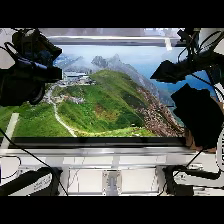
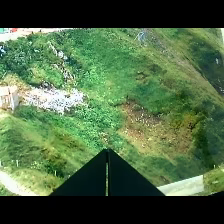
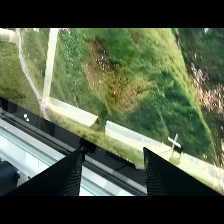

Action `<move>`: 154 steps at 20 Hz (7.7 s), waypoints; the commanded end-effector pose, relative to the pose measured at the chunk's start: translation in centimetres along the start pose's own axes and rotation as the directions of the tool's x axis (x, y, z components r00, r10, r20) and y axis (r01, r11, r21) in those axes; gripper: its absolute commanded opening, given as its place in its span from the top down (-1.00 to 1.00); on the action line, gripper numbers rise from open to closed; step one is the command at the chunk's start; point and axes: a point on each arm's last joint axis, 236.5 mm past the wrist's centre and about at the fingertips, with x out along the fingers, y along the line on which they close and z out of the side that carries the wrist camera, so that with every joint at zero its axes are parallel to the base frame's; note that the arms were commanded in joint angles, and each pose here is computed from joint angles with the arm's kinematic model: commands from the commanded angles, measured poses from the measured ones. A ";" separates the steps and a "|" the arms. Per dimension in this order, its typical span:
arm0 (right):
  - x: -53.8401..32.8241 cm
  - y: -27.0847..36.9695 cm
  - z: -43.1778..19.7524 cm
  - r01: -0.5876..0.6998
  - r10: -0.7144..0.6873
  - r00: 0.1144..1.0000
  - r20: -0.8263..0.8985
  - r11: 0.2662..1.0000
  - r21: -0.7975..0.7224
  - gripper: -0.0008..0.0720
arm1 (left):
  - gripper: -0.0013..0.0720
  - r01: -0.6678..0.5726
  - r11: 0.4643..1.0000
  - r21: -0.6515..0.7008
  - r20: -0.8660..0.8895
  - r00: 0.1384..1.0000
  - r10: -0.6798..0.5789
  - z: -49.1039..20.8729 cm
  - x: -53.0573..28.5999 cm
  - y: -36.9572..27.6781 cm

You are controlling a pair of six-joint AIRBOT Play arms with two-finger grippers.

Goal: Fold the clothes and pants, and hang the long-sleeved shirts on hangers.

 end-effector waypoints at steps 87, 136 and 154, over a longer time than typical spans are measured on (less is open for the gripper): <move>-2.2 -10.5 4.0 0.142 -0.142 0.990 0.007 0.989 -0.049 -0.53 | 0.83 -0.070 0.993 0.098 -0.285 0.954 0.095 -8.2 10.3 -8.5; 16.1 -1.9 -6.7 -0.005 -0.059 0.918 -0.392 0.987 -0.161 -0.58 | -0.07 0.641 0.686 -0.344 -0.288 0.624 -0.727 -11.9 15.3 -0.7; 27.1 1.8 -19.9 -0.191 0.045 0.816 -0.576 0.962 -0.196 -0.41 | 0.83 0.612 0.721 -0.324 -0.242 0.684 -0.689 -10.6 16.8 -0.4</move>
